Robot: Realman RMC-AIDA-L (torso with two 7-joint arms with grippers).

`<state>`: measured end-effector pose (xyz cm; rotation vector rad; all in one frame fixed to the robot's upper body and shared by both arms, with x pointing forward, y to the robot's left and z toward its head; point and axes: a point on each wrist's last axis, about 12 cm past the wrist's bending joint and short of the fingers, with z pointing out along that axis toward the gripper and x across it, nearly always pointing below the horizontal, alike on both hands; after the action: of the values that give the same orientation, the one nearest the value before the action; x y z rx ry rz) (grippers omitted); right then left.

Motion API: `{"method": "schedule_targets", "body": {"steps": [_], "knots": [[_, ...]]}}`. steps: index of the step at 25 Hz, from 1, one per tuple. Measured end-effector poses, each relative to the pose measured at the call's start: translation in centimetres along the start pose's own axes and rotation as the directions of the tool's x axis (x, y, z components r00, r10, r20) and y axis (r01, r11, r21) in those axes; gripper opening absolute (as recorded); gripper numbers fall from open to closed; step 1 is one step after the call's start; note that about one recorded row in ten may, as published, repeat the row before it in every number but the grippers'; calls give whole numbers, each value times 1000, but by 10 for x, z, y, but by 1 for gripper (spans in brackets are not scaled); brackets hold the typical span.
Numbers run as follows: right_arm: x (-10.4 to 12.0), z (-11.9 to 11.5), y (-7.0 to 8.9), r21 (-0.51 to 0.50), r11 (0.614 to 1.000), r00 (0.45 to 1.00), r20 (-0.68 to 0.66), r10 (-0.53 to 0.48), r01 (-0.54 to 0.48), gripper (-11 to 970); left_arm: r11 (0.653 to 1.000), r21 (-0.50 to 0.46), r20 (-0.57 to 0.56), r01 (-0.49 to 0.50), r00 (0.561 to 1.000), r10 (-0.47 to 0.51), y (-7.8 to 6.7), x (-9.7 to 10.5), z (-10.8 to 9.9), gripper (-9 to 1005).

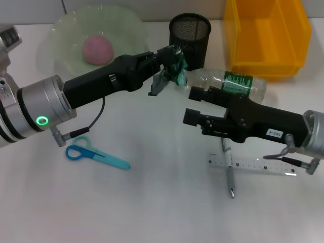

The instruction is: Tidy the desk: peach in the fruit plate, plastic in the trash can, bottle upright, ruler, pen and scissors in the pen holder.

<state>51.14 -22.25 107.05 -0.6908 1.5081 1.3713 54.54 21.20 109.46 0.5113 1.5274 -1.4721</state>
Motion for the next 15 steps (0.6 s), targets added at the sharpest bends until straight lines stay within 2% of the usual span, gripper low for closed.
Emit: {"method": "schedule_targets", "body": {"steps": [15], "knots": [[-1, 17, -2, -15, 1000, 1000, 5, -5, 5, 799, 998, 44, 4, 39, 999, -39, -5, 6, 5, 7]]}}
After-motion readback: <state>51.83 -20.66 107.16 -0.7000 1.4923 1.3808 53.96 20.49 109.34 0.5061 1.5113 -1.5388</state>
